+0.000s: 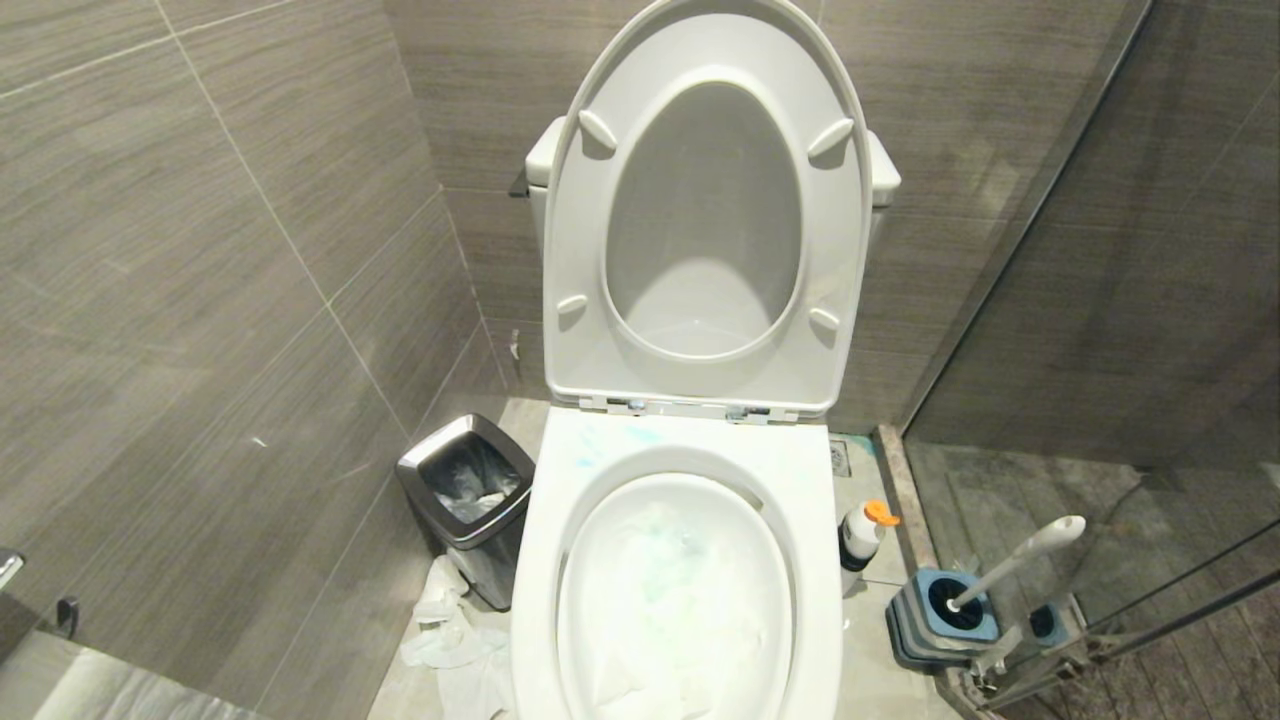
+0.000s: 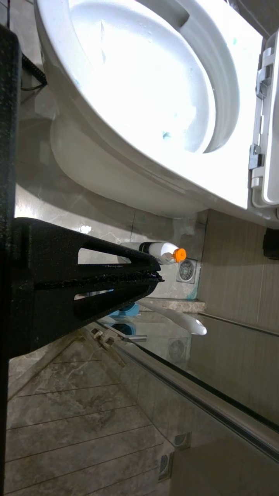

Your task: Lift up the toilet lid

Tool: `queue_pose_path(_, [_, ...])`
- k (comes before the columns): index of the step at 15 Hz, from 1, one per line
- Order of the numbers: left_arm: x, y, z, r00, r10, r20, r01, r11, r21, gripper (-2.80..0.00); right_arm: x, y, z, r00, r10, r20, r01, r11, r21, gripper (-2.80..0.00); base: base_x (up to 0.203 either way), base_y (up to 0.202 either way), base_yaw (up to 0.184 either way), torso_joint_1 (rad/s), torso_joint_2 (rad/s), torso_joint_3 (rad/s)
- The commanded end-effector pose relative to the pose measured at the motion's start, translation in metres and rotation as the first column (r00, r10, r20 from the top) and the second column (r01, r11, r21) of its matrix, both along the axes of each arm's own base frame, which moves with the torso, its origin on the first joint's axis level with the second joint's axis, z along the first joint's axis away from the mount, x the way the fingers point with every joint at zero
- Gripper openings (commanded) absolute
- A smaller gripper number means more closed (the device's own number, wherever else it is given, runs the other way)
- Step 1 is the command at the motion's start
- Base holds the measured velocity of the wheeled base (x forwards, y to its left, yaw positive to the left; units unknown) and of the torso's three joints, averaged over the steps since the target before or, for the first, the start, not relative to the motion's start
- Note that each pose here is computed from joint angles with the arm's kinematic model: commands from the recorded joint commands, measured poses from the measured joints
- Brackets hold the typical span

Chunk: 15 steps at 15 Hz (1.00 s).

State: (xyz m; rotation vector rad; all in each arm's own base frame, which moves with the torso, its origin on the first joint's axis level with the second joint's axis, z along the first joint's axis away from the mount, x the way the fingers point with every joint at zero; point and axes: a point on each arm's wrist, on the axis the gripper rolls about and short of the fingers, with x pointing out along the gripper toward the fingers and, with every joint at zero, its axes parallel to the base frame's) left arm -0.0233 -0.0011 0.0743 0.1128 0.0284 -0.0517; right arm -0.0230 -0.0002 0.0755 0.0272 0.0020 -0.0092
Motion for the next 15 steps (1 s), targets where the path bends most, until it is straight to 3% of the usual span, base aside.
queue_pose_path(1, [0.0004, 0.0001, -0.0003, 1.0, -0.006, -0.014, 0.006, 1.0, -0.003, -2.8, 0.0001, 0.0, 0.0, 1.0, 0.0, -0.001, 0.0, 1.0, 0.0, -2.8, 0.0, 0.0, 0.0, 0.0, 0.0, 0.0])
queue_pose_path(7, [0.0002, 0.0003, -0.0003, 1.0, 0.0, 0.002, 0.0, 1.0, -0.012, -2.8, 0.0001, 0.0, 0.0, 1.0, 0.001, -0.001, -0.001, 1.0, 0.0, -2.8, 0.0, 0.0, 0.0, 0.0, 0.0, 0.0])
queue_pose_path(12, [0.0006, 0.0006, 0.0004, 1.0, 0.017, 0.013, -0.016, 0.996, -0.083, -2.8, 0.0001, 0.0, 0.0, 1.0, 0.001, -0.001, -0.001, 1.0, 0.0, -2.8, 0.0, 0.0, 0.0, 0.0, 0.0, 0.0])
queue_pose_path(15, [0.0006, 0.0006, 0.0004, 1.0, 0.019, 0.013, -0.018, 0.996, -0.085, -2.8, 0.0001, 0.0, 0.0, 1.0, 0.001, -0.001, -0.001, 1.0, 0.0, -2.8, 0.0, 0.0, 0.0, 0.0, 0.0, 0.0])
